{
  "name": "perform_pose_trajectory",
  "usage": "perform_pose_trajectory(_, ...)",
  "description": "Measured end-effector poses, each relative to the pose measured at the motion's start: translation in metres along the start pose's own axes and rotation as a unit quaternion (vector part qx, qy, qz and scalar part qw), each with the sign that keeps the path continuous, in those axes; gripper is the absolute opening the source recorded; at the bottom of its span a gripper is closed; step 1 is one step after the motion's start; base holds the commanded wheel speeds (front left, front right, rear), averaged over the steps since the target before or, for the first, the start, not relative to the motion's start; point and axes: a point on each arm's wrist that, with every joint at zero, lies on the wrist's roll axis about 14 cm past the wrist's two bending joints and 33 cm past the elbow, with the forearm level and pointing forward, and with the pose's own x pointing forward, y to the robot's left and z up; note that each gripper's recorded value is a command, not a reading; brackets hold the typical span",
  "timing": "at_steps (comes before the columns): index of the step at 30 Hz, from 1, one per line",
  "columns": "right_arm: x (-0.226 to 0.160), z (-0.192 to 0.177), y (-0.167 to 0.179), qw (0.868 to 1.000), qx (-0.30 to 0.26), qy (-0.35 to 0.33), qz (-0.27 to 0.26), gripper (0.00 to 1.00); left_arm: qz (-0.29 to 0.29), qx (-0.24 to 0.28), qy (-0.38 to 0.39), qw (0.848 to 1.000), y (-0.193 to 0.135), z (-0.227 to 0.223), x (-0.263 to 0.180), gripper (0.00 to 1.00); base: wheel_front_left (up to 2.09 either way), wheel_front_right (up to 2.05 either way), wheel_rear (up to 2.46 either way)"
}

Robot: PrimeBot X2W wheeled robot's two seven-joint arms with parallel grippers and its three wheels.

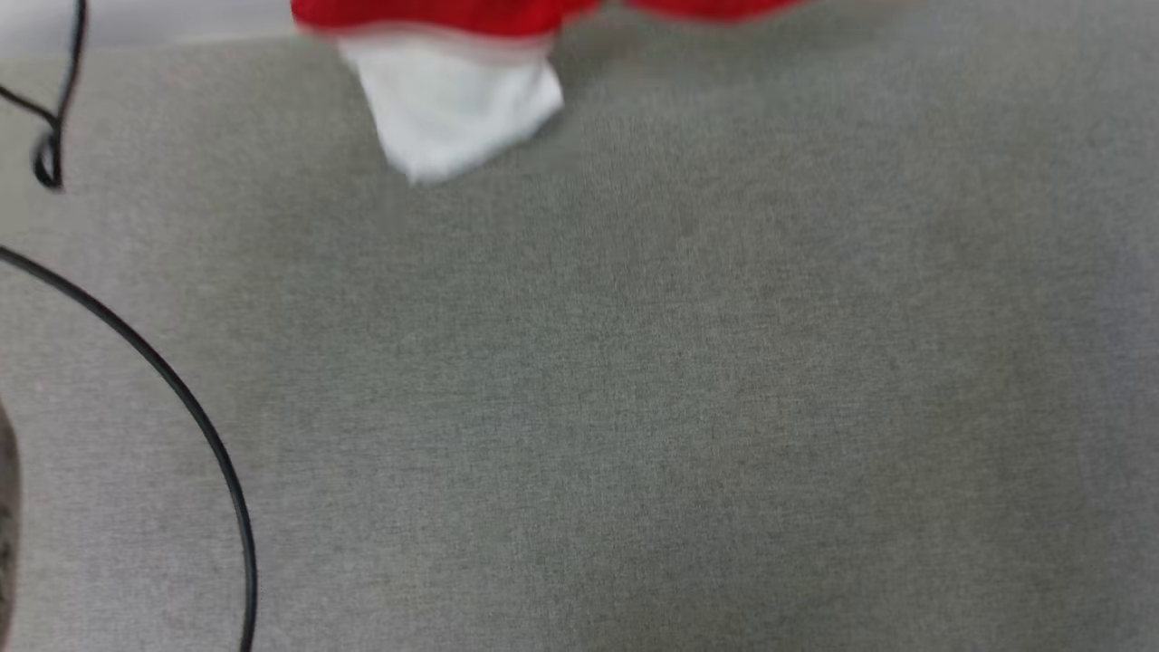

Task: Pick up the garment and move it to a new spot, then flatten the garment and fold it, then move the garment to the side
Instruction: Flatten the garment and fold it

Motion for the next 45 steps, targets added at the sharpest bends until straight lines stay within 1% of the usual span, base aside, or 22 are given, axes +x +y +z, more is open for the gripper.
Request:
perform_pose_trajectory(5, 0.029, 0.01, -0.003, 1.0, -0.008, -0.028, -0.003, 0.0, 0.001, 0.011, -0.019, 1.0, 0.008, -0.005, 0.029, 0.0, 0.0, 0.0, 0.0)
perform_pose_trajectory(8, 0.047, 0.0, -0.004, 0.999, -0.014, -0.031, -0.004, 0.0, 0.007, 0.01, -0.009, 1.0, 0.015, -0.028, 0.038, 0.0, 0.0, 0.0, 0.0)
perform_pose_trajectory(14, 0.074, -0.069, 0.007, 1.0, -0.006, 0.014, 0.006, 0.0, 0.022, -0.002, 0.048, 0.999, 0.028, -0.11, 0.032, 0.0, 0.0, 0.0, 0.0)
perform_pose_trajectory(18, 0.082, -0.117, 0.014, 0.999, 0.002, 0.051, 0.011, 0.0, 0.028, -0.016, 0.087, 0.996, 0.031, -0.157, 0.019, 0.0, 0.0, 0.0, 0.0)
perform_pose_trajectory(21, 0.081, -0.145, 0.022, 0.997, 0.012, 0.077, 0.017, 0.0, 0.033, -0.017, 0.122, 0.992, 0.034, -0.187, -0.001, 0.0, 0.0, 0.0, 0.0)
perform_pose_trajectory(26, 0.058, -0.183, 0.034, 0.991, 0.011, 0.129, 0.031, 0.0, 0.039, -0.034, 0.166, 0.985, 0.032, -0.208, -0.039, 0.0, 0.0, 0.0, 0.0)
perform_pose_trajectory(31, 0.014, -0.219, 0.041, 0.983, 0.019, 0.178, 0.041, 0.0, 0.043, -0.058, 0.218, 0.973, 0.024, -0.223, -0.099, 0.0, 0.0, 0.0, 0.0)
perform_pose_trajectory(37, -0.056, -0.244, 0.049, 0.974, 0.036, 0.216, 0.051, 0.0, 0.076, -0.085, 0.255, 0.96, 0.031, -0.213, -0.183, 0.0, 0.0, 0.0, 0.0)
perform_pose_trajectory(41, -0.103, -0.249, 0.044, 0.97, 0.048, 0.232, 0.046, 0.0, 0.093, -0.094, 0.272, 0.953, 0.023, -0.198, -0.235, 0.0, 0.0, 0.0, 0.0)
perform_pose_trajectory(45, -0.148, -0.254, 0.046, 0.967, 0.068, 0.243, 0.044, 0.0, 0.112, -0.091, 0.284, 0.948, 0.019, -0.178, -0.284, 0.0, 0.0, 0.0, 0.0)
